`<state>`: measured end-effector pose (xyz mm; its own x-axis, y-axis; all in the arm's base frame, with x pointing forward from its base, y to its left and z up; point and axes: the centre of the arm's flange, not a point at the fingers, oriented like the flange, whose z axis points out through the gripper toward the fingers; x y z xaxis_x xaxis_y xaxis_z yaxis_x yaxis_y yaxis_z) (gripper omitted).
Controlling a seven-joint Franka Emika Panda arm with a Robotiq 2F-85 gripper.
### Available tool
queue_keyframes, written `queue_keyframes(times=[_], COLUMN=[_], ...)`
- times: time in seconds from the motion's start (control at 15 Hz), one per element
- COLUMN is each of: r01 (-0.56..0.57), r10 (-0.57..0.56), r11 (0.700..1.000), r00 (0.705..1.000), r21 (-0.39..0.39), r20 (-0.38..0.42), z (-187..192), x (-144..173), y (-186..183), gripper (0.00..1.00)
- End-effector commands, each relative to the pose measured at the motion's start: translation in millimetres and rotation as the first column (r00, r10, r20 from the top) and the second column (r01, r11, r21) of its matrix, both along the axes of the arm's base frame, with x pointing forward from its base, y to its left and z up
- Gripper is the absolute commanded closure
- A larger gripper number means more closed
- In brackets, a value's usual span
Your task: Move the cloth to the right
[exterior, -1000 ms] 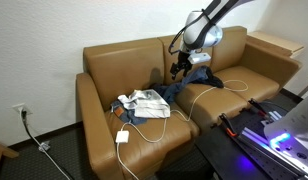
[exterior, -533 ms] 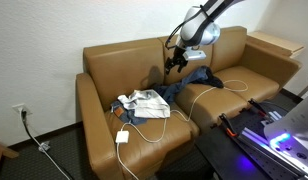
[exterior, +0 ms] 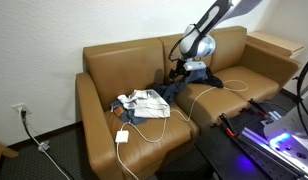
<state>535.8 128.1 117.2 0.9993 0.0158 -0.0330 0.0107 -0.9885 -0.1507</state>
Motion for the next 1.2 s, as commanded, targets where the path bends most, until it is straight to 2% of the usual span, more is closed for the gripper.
queue_keyframes(times=[0.0, 0.27, 0.4, 0.47, 0.73, 1.13], r01=[0.007, -0.039, -0.075, -0.033, -0.055, -0.096], r10=[-0.008, 0.038, 0.075, 0.032, 0.055, 0.096], r11=[1.0, 0.999, 0.997, 0.999, 0.998, 0.995], r00=[0.999, 0.997, 0.996, 0.997, 0.997, 0.995], r21=[-0.012, -0.013, 0.004, -0.014, -0.001, 0.025], r20=[-0.052, -0.061, -0.052, -0.075, -0.056, -0.009], z=[-72, -132, -139, -127, -134, -206], x=[26, 40, 45, 25, 35, 70], y=[-14, -6, 13, -3, 15, 31], gripper=[0.0, 0.0, 0.0, 0.0, 0.0, 0.0])
